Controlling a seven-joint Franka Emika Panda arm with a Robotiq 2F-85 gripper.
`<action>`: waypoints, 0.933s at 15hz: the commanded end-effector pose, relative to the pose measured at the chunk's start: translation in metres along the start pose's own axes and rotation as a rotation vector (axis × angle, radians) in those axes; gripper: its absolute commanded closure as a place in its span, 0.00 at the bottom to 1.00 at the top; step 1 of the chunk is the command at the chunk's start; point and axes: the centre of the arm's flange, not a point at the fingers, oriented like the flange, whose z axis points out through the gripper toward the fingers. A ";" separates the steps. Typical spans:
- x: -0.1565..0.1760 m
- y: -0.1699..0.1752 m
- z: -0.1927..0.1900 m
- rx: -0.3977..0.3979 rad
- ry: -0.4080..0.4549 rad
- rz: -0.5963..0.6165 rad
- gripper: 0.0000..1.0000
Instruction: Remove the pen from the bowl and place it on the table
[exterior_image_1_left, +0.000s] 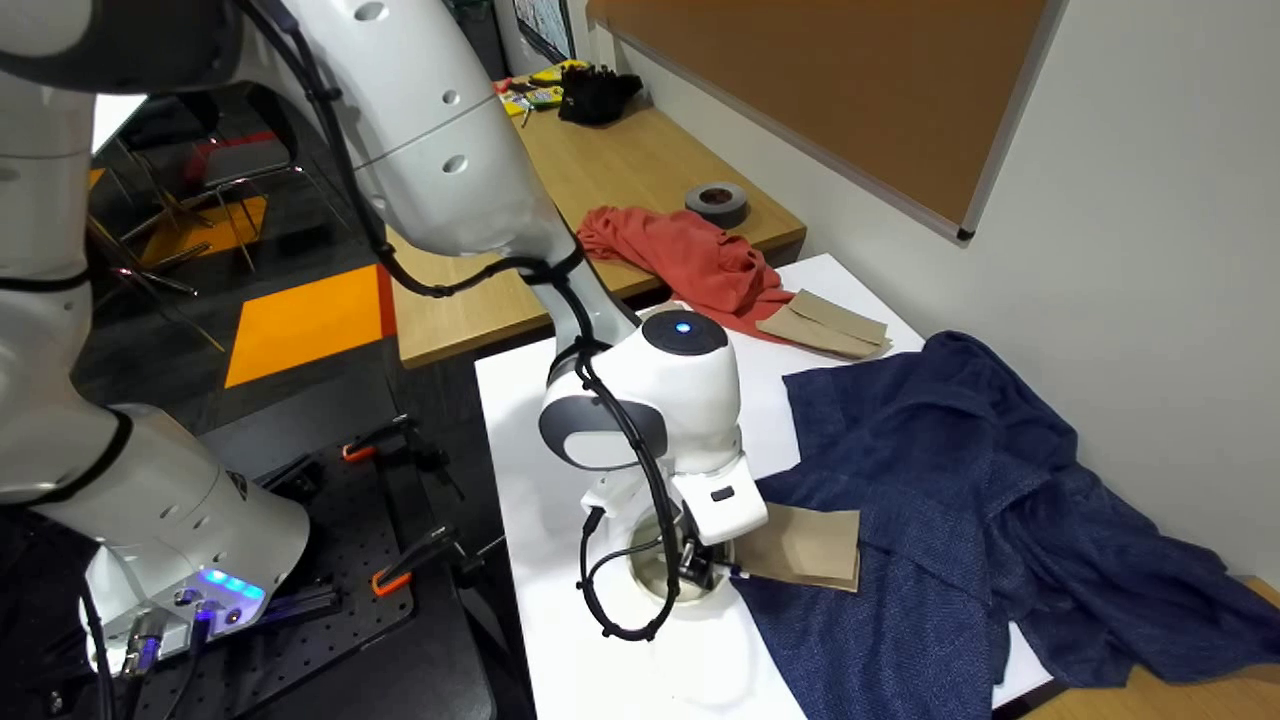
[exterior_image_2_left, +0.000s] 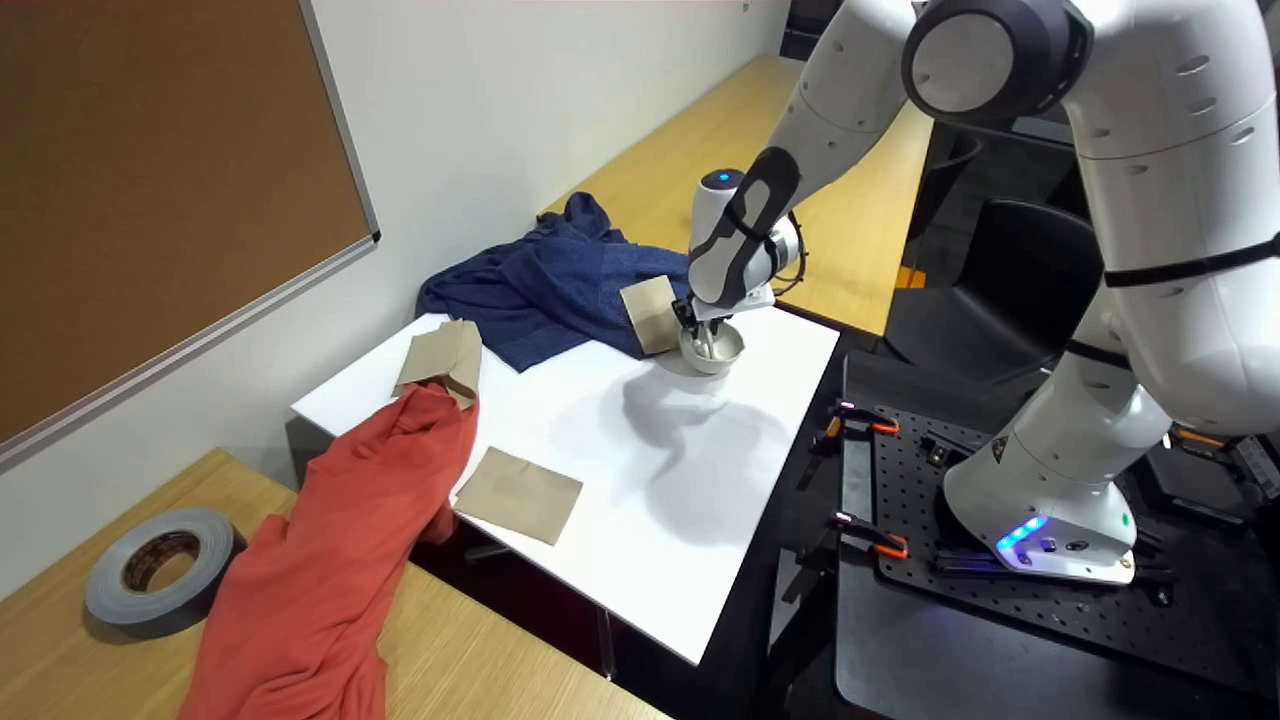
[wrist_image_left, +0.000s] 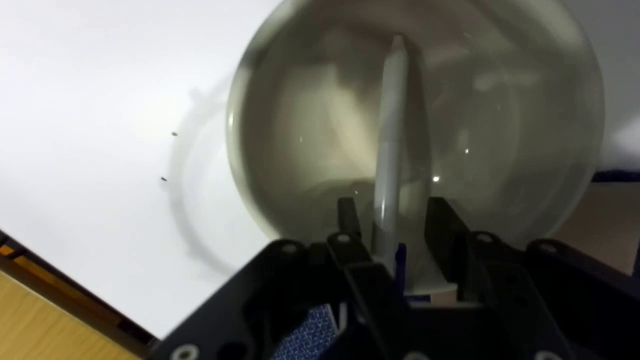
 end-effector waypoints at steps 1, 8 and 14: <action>0.003 0.000 -0.002 -0.004 0.001 0.002 0.90; 0.001 0.047 -0.045 0.002 0.046 0.049 0.96; -0.004 0.068 -0.098 0.075 0.109 0.007 0.96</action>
